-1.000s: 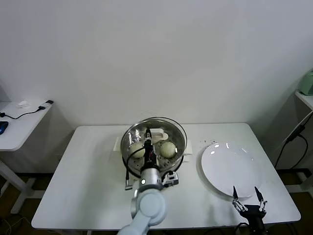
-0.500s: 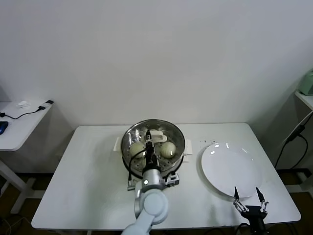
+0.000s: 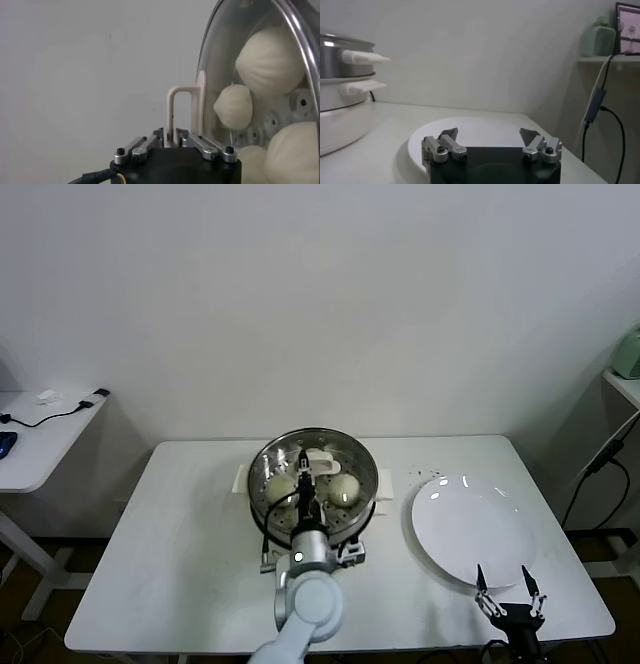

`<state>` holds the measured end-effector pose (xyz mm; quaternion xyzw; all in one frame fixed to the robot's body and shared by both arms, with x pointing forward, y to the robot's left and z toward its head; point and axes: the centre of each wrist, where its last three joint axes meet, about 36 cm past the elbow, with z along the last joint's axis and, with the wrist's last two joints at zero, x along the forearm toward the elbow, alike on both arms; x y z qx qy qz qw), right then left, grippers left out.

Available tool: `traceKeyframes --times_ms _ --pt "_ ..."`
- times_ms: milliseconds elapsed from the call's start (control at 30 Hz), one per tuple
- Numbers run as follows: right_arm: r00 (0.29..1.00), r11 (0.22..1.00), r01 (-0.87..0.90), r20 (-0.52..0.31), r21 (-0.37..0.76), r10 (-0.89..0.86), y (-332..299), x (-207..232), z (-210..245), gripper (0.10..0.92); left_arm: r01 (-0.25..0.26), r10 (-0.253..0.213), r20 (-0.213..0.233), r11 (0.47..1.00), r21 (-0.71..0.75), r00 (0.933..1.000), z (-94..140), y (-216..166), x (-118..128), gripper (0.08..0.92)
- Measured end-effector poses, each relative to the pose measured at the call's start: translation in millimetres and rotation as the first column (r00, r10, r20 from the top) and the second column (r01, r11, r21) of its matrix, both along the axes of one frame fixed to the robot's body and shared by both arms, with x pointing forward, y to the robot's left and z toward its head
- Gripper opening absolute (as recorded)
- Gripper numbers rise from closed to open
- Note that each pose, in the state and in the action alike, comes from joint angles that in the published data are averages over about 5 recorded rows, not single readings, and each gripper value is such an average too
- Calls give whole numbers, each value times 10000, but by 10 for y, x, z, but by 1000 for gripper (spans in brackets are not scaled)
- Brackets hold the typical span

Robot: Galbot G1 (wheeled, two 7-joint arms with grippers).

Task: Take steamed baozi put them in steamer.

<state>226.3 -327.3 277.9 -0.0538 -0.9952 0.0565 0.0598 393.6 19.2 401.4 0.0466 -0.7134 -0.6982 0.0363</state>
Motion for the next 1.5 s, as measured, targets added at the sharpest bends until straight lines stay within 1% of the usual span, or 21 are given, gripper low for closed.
traceKeyframes --times_ms 233,400,533,633,733,800,833,900,967,1000,1033,1067,1133,1233,1300,1367,1500 --pt "10000 10000 -28 -12 -4 28 -1 9 12 823 280 -280 -7 9994 -183 9996 49 36 -73 475" --pt "10000 10000 -28 -47 -2 28 12 25 21 823 570 -566 97 9976 -405 9983 114 123 -148 614" --pt "9999 10000 17 -100 30 -17 24 41 23 823 934 -920 220 9926 -772 9955 180 222 -231 734" --pt "9999 10000 62 -105 60 -62 35 59 34 823 1323 -1290 348 9840 -1196 9910 229 326 -292 798" --pt "9999 9999 85 -60 97 -84 42 67 46 823 1854 -1787 527 9653 -1836 9825 287 462 -344 819" --pt "10000 9999 81 35 127 -82 45 68 48 823 2290 -2188 682 9422 -2446 9734 324 572 -369 822" --pt "9999 9999 76 106 143 -78 46 69 49 823 2528 -2402 790 9255 -2821 9675 342 633 -377 822" --pt "9996 9998 56 276 177 -61 47 69 53 823 2978 -2770 1095 8804 -3690 9546 381 760 -386 823" --pt "9990 9998 20 438 219 -30 49 68 62 823 3301 -2946 1497 8220 -4639 9438 426 901 -382 823" --pt "9986 9997 -4 520 245 -9 52 69 69 823 3390 -2945 1689 7898 -5111 9406 445 980 -377 823" --pt "9982 9996 -29 600 270 12 54 70 76 823 3434 -2892 1862 7569 -5561 9390 460 1067 -371 823" --pt "9977 9996 -55 679 291 35 57 72 83 823 3433 -2798 2002 7245 -5977 9389 467 1161 -363 823" --pt "9964 9994 -107 843 324 79 63 80 95 823 3338 -2531 2193 6570 -6760 9423 458 1369 -355 823" --pt "9943 9993 -162 1057 341 125 61 95 109 823 3018 -1996 2282 5539 -7760 9529 410 1700 -362 823" --pt "9928 9992 -177 1188 353 134 58 108 116 823 2736 -1620 2221 4846 -8308 9615 354 1911 -385 823" --pt "9914 9992 -185 1303 368 136 55 120 119 823 2427 -1294 2070 4197 -8746 9697 272 2103 -421 823" --pt "9893 9988 -228 1450 432 163 54 138 111 823 1803 -815 1625 3211 -9297 9833 43 2406 -518 823"
